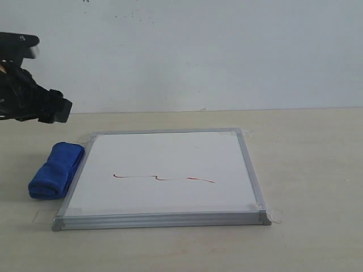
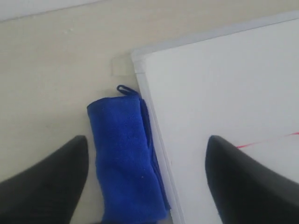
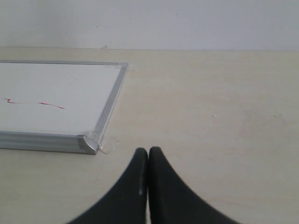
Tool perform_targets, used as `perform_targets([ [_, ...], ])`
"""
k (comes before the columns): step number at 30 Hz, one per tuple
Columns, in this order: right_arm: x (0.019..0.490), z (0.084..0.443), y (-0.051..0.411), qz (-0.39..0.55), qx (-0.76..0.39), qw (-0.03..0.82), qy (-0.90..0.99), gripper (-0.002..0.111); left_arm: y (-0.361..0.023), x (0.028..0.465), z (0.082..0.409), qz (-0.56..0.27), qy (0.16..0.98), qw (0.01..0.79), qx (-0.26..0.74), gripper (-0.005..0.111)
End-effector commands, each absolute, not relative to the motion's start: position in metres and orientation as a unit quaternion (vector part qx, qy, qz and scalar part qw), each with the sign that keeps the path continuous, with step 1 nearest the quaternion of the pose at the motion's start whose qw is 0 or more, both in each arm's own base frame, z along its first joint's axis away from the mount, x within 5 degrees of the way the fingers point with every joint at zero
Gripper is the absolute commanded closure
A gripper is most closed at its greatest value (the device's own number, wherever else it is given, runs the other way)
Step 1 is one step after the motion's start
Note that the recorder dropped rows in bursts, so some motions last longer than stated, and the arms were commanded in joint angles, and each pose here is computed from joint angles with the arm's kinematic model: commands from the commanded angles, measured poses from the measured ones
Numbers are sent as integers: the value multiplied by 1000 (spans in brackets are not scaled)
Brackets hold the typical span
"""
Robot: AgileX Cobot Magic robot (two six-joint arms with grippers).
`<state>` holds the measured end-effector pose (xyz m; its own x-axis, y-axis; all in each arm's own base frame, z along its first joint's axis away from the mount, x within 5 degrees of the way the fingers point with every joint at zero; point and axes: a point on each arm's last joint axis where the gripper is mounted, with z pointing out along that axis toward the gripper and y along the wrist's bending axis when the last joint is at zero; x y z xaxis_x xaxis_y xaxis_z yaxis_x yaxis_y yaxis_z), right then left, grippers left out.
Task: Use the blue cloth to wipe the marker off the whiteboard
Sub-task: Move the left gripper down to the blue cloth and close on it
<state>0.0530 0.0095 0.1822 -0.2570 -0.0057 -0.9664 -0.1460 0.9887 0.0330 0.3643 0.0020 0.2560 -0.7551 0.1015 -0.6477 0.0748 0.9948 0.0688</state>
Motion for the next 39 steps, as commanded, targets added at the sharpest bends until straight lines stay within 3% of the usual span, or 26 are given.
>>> perform_targets([
  [1,53,183,9,57,-47,613,787,108,11,386,229,46,945,322,44,39],
  [9,53,183,9,57,-47,613,787,108,14,406,198,56,953,297,30,35],
  [32,53,183,9,57,-47,613,787,108,15,413,149,56,967,247,37,33],
  [39,53,183,9,57,-47,613,787,108,14,416,137,54,967,246,40,15],
])
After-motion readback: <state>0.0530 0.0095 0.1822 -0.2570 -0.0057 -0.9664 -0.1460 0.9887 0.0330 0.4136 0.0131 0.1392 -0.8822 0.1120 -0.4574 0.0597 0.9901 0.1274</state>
